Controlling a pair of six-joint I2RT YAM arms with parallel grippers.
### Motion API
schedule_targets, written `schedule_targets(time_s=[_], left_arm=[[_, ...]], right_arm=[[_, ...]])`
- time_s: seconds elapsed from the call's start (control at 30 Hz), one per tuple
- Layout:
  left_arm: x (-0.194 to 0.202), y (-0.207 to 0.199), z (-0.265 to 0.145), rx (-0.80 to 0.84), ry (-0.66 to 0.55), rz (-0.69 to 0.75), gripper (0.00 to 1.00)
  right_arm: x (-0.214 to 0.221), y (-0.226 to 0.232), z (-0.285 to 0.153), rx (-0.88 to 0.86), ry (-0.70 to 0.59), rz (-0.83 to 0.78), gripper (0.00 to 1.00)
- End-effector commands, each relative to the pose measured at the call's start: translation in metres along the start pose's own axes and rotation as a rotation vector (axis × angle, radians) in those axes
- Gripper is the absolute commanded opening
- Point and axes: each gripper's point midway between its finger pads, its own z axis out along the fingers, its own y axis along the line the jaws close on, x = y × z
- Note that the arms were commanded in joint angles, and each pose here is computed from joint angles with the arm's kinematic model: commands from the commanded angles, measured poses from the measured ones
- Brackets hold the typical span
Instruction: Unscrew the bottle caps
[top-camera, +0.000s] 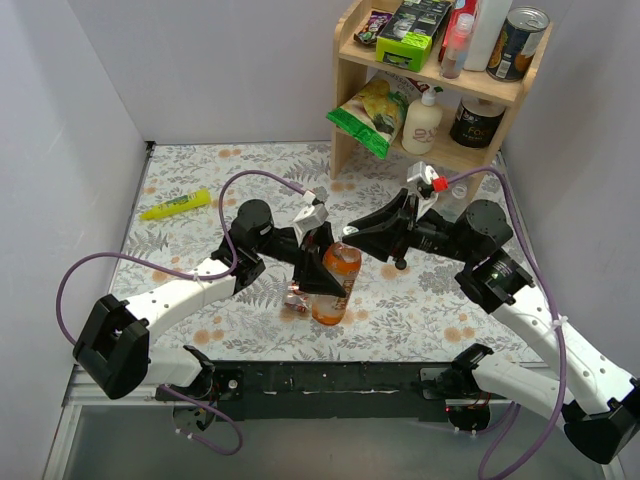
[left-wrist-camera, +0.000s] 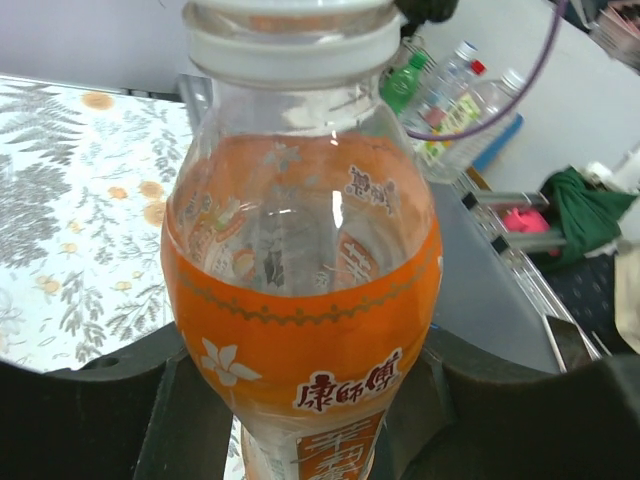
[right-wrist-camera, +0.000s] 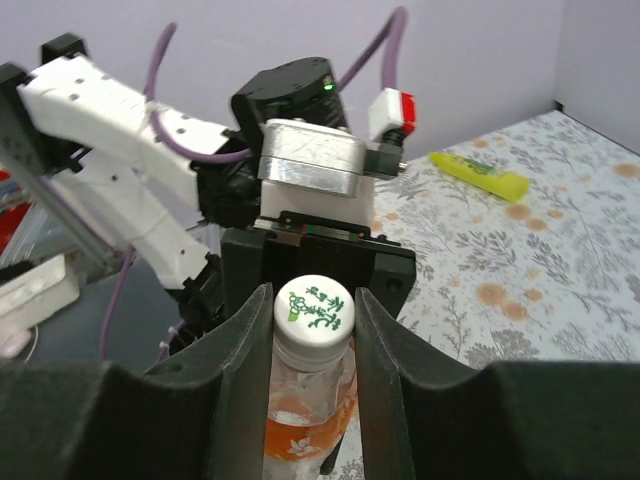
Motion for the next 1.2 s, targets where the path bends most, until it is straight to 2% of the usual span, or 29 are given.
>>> schedule_targets(time_s=[0.0,0.1,0.2,0.23,0.27,0.3,0.33,0.4,0.47,0.5,0.53,0.63,0.8,1.17], left_arm=[[0.001,-0.031,-0.005,0.129,0.047,0.02,0.33],[-0.001,-0.025,-0.004,0.095,0.035,0.019,0.33],[-0.008,-0.006,-0.003,-0.034,-0.004,0.044,0.34],[-0.005,0.0,-0.004,-0.075,-0.002,0.023,0.34],[-0.011,0.01,-0.005,-0.145,-0.021,0.063,0.34],[-0.01,0.016,-0.006,-0.175,-0.022,0.058,0.34],[-0.008,0.021,-0.007,-0.205,-0.019,0.047,0.34],[-0.011,0.033,-0.01,-0.274,-0.03,0.051,0.35],[-0.01,0.044,-0.013,-0.336,-0.031,0.039,0.35],[-0.013,0.057,-0.018,-0.419,-0.046,0.036,0.35],[-0.012,0.063,-0.021,-0.459,-0.047,0.023,0.35],[-0.011,0.083,-0.03,-0.59,-0.053,0.005,0.35],[-0.006,0.09,-0.031,-0.633,-0.038,-0.008,0.35],[0.004,0.098,-0.027,-0.671,0.004,-0.025,0.34]], right_arm=[[0.0,0.043,-0.006,-0.302,0.007,-0.18,0.01],[0.0,0.037,-0.005,-0.277,0.008,-0.173,0.02],[-0.003,0.017,-0.005,-0.155,0.001,-0.138,0.27],[-0.006,0.009,-0.006,-0.092,-0.008,-0.127,0.41],[-0.008,0.004,-0.008,-0.054,-0.015,-0.117,0.51],[-0.012,0.001,-0.011,-0.018,-0.024,-0.112,0.71],[-0.015,-0.009,-0.012,0.047,-0.037,-0.105,0.77],[-0.015,-0.015,-0.019,0.117,-0.04,-0.087,0.82],[-0.016,-0.032,-0.026,0.235,-0.055,-0.051,0.84],[-0.02,-0.037,-0.03,0.283,-0.067,-0.039,0.84],[-0.025,-0.052,-0.037,0.386,-0.097,-0.012,0.84],[-0.023,-0.072,-0.046,0.529,-0.089,0.069,0.76],[-0.009,-0.084,-0.028,0.554,-0.051,0.163,0.63],[-0.001,-0.079,0.0,0.547,-0.05,0.17,0.59]])
